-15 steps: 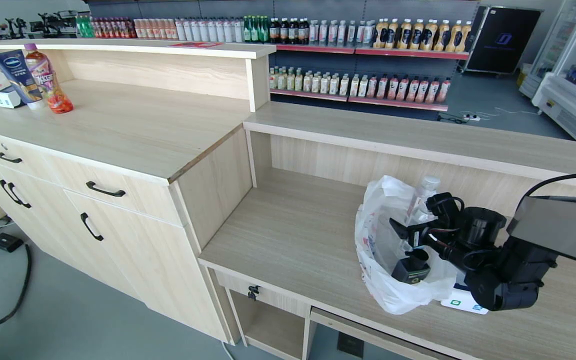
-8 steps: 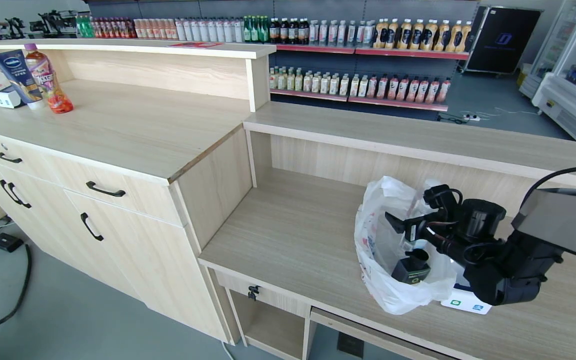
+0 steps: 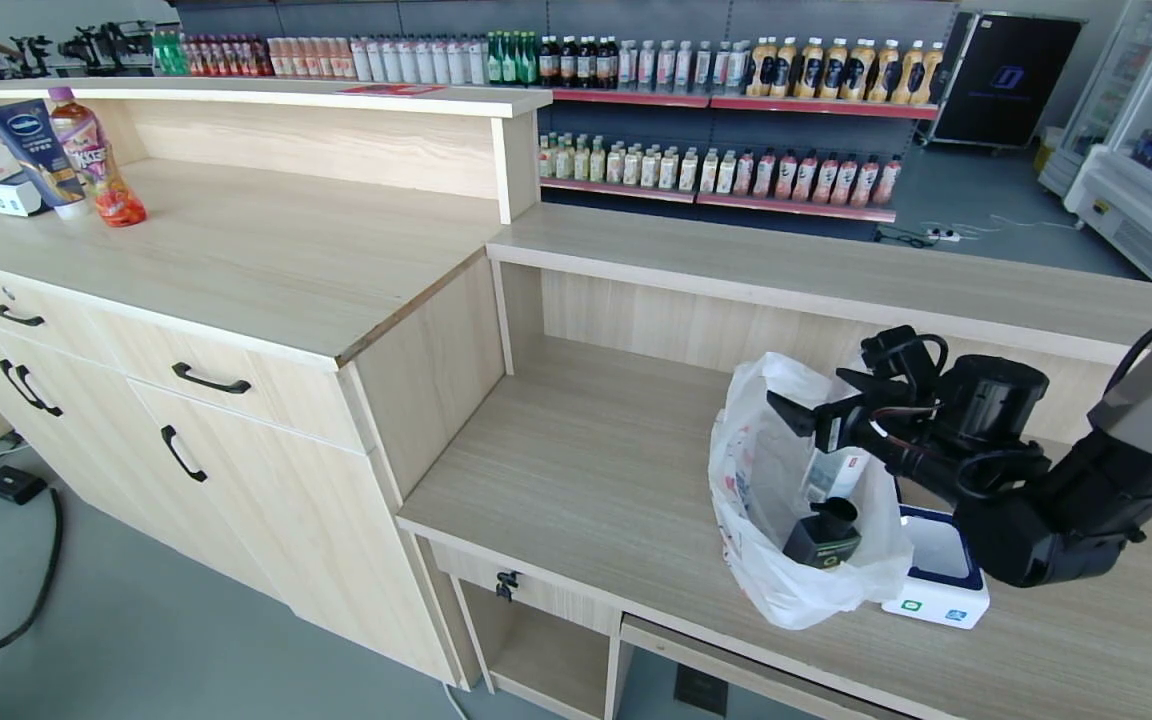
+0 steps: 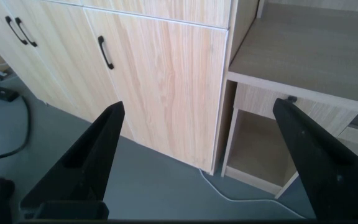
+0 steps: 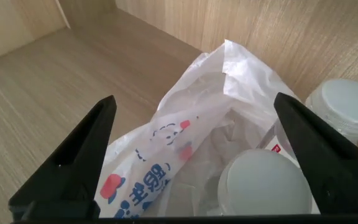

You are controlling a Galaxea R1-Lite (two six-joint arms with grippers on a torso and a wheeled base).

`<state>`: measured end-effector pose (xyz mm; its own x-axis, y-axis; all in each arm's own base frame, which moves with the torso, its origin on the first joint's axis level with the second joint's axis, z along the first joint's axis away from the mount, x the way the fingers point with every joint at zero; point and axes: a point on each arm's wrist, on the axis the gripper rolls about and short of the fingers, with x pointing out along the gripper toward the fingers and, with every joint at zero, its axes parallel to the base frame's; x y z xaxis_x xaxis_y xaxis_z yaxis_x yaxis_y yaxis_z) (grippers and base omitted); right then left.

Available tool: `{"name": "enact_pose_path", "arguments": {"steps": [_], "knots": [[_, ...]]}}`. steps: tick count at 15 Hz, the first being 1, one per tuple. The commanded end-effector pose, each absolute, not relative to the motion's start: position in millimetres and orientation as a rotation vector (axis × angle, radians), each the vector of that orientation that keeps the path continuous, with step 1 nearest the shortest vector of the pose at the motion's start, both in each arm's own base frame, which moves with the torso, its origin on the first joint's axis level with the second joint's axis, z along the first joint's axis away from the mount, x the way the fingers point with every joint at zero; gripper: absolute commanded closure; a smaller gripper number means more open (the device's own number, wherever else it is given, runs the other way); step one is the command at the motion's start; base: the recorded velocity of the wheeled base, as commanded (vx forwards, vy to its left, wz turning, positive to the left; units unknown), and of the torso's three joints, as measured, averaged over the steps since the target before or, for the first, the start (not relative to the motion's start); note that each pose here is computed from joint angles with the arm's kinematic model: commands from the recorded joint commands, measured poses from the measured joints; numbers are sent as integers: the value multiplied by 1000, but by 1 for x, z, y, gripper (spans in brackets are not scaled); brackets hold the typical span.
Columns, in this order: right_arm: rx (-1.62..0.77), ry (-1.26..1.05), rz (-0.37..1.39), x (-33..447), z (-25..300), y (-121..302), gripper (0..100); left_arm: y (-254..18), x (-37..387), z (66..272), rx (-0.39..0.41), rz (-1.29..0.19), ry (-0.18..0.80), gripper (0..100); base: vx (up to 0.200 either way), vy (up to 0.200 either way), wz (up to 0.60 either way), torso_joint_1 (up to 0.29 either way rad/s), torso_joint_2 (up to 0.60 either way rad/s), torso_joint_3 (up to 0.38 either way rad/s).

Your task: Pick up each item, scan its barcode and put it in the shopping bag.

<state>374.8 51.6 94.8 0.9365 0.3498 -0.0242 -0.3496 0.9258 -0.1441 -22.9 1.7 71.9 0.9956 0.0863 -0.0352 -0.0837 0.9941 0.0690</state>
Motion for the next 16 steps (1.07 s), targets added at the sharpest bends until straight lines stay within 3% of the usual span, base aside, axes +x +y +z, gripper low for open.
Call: {"name": "enact_pose_path", "arguments": {"steps": [1, 4, 8, 13, 16], "knots": [[-182, -119, 362, 358, 142, 52, 0, 2, -23, 72, 67, 86, 38, 0, 0, 0, 0, 0, 0, 0], [-285, -229, 349, 313, 196, 47, 0, 2, -23, 72, 67, 86, 38, 0, 0, 0, 0, 0, 0, 0], [-381, -333, 286, 280, 230, 34, 0, 2, -23, 72, 67, 86, 38, 0, 0, 0, 0, 0, 0, 0], [-439, -302, 20, 235, 290, -20, 0, 2, -23, 72, 67, 86, 38, 0, 0, 0, -600, 4, 4, 1], [-263, -193, -200, 198, 311, -35, 0, 2, -23, 72, 67, 86, 38, 0, 0, 0, -600, 6, 2, 1]]}}
